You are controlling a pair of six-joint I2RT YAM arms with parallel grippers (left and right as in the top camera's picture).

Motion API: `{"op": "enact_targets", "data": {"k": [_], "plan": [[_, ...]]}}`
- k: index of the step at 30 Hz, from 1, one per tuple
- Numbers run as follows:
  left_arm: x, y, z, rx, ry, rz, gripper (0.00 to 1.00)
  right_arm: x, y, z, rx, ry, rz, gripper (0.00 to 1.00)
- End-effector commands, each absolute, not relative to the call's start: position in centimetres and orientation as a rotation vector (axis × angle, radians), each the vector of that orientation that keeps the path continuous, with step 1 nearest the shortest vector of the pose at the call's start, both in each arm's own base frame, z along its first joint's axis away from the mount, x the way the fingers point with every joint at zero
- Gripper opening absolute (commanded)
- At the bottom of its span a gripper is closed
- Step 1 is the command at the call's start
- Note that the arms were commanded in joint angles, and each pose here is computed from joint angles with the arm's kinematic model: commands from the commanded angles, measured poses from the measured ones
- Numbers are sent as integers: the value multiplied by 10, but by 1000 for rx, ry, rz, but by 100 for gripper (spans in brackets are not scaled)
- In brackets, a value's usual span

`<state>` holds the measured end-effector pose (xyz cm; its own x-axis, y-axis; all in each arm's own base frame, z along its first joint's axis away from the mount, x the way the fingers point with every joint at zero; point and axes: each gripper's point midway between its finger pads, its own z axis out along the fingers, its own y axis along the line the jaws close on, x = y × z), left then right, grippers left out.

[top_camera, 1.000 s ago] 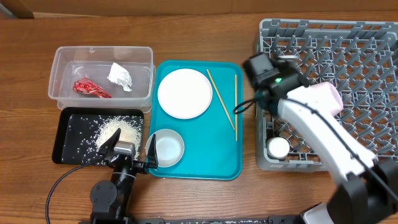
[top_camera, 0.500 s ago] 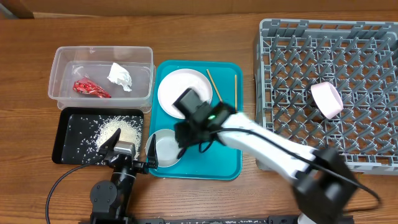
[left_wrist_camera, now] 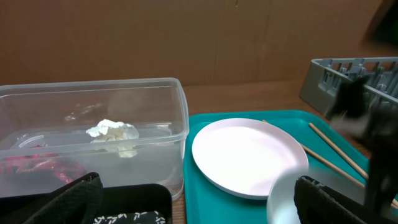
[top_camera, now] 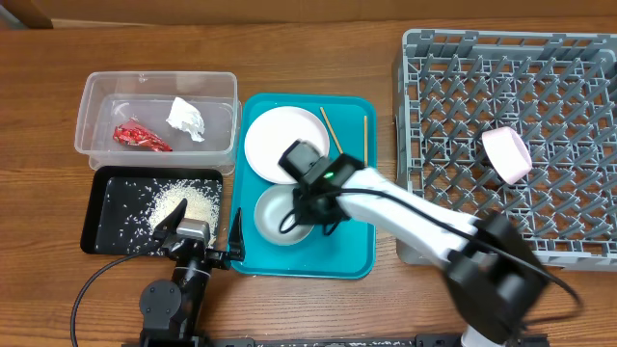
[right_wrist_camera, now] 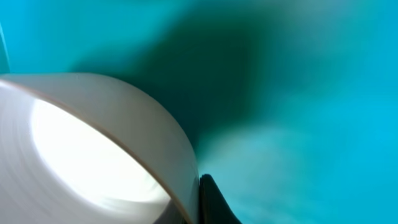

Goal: Sort waste into correct bins and load items into the dishwasher
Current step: 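Lift the small bowl and place it in the dish rack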

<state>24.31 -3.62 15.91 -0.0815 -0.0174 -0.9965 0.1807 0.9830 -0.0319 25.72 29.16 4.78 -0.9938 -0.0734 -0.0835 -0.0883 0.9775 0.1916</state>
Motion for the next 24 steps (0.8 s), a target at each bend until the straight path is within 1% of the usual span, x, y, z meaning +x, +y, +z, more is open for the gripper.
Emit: {"op": "enact_targets", "data": {"k": [1, 3, 6, 8, 10, 12, 15, 18, 24], "plan": [[243, -35, 158, 117, 1643, -167, 100, 312, 226, 152, 24, 2644, 56, 4], [243, -35, 158, 117, 1643, -167, 100, 329, 170, 199, 150, 2436, -157, 4], [243, -35, 158, 117, 1643, -167, 100, 337, 89, 263, 345, 2146, -444, 4], [243, -35, 158, 117, 1643, -167, 100, 334, 43, 294, 466, 2000, -588, 4], [243, -35, 158, 117, 1643, -167, 100, 330, 0, 312, 574, 1907, -720, 4], [243, -35, 158, 117, 1643, -167, 100, 327, -35, 314, 641, 1893, -827, 4], [243, -35, 158, 117, 1643, -167, 100, 320, -87, 306, 775, 1889, -959, 4], [243, -35, 158, 117, 1643, -167, 100, 311, -137, 290, 922, 1879, -1088, 4], [243, -35, 158, 117, 1643, -167, 100, 293, -208, 252, 1116, 1912, -1304, 4]]}}
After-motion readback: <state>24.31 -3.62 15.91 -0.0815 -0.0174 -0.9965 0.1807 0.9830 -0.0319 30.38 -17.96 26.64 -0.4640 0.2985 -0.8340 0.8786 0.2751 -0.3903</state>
